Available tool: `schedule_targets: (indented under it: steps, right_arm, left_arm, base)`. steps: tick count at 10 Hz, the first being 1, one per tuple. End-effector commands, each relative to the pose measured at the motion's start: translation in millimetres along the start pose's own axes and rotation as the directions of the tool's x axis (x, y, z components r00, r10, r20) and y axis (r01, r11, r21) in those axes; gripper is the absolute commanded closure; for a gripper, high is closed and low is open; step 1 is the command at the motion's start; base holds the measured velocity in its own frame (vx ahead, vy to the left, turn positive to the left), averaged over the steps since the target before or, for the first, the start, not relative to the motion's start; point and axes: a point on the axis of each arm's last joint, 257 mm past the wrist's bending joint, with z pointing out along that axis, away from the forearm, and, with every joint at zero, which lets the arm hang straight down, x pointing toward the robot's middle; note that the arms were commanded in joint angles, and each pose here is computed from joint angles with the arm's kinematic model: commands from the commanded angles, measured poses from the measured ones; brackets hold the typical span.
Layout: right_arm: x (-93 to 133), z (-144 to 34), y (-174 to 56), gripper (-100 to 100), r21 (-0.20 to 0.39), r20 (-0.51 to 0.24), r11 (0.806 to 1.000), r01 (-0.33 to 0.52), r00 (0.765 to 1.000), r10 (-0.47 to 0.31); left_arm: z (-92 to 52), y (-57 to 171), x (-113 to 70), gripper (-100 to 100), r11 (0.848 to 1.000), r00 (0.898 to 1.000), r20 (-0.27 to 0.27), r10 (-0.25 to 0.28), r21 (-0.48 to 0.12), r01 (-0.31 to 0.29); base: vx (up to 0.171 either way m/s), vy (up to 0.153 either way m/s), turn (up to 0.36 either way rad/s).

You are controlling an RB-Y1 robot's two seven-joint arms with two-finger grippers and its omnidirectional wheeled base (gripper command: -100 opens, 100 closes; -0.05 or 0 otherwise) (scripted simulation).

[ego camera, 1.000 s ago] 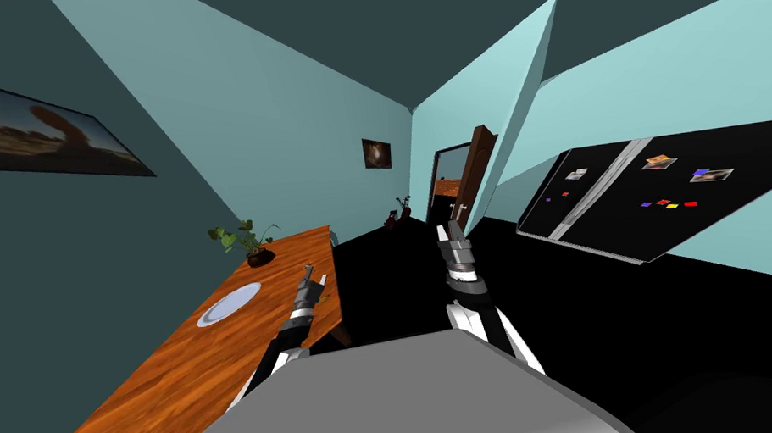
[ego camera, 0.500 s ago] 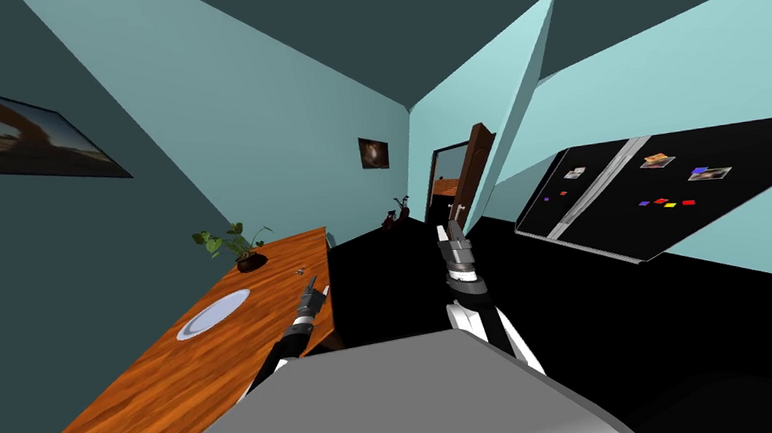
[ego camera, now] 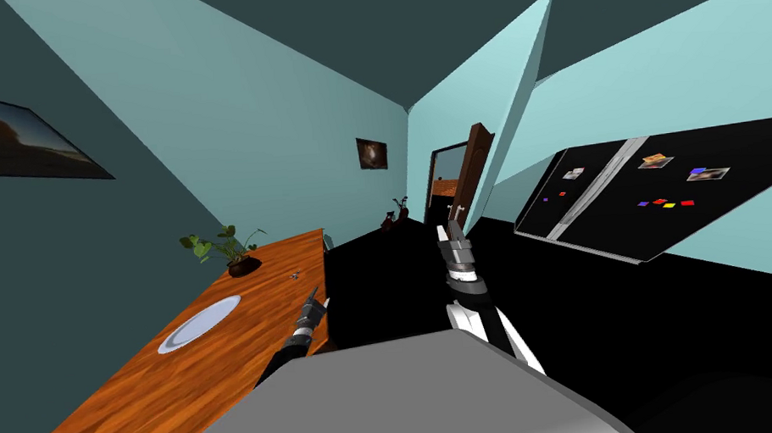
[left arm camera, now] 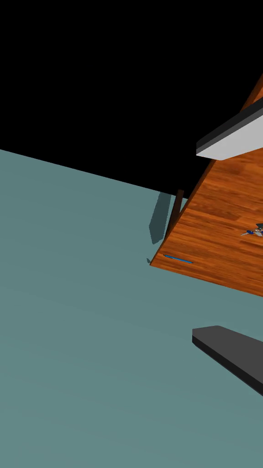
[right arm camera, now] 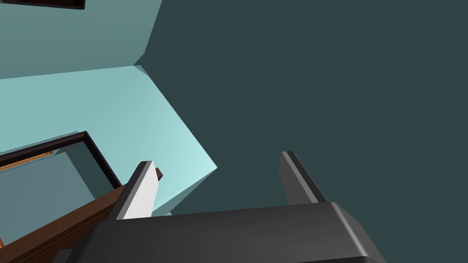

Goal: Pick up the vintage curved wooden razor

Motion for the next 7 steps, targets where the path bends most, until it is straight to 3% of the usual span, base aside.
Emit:
schedule_targets:
  steps: [1, 2, 5, 6, 7]
  right_arm:
    - [0, 0.0, 0, 0, 0.0, 0.0, 1.0, 0.0, 1.0, 0.0]
    - [0, 0.0, 0, 0, 0.0, 0.0, 1.0, 0.0, 1.0, 0.0]
    - [0, 0.0, 0, 0, 0.0, 0.0, 1.0, 0.0, 1.0, 0.0]
    - [0, 0.0, 0, 0, 0.0, 0.0, 1.0, 0.0, 1.0, 0.0]
    - [0, 0.0, 0, 0, 0.0, 0.0, 1.0, 0.0, 1.0, 0.0]
  left_arm:
    - [-6.7, 28, -15.4, -100, 0.997, 0.999, 0.029, -0.022, -0.075, 0.024]
    - [-14.2, 49, -28.5, -100, 0.99, 0.998, 0.055, -0.036, -0.134, 0.043]
    - [-27.2, 76, -50.2, -100, 0.977, 0.995, 0.098, -0.037, -0.208, 0.057]
    - [-38.1, 96, -65.3, -100, 0.962, 0.991, 0.129, -0.038, -0.265, 0.072]
    - [-38.7, 96, -66.2, -100, 0.961, 0.991, 0.131, -0.037, -0.267, 0.072]
  base:
    - [0.081, -0.029, -0.031]
    - [0.112, -0.039, -0.041]
    - [0.088, -0.021, -0.013]
    - [0.081, -0.009, -0.028]
    - [0.074, -0.002, -0.008]
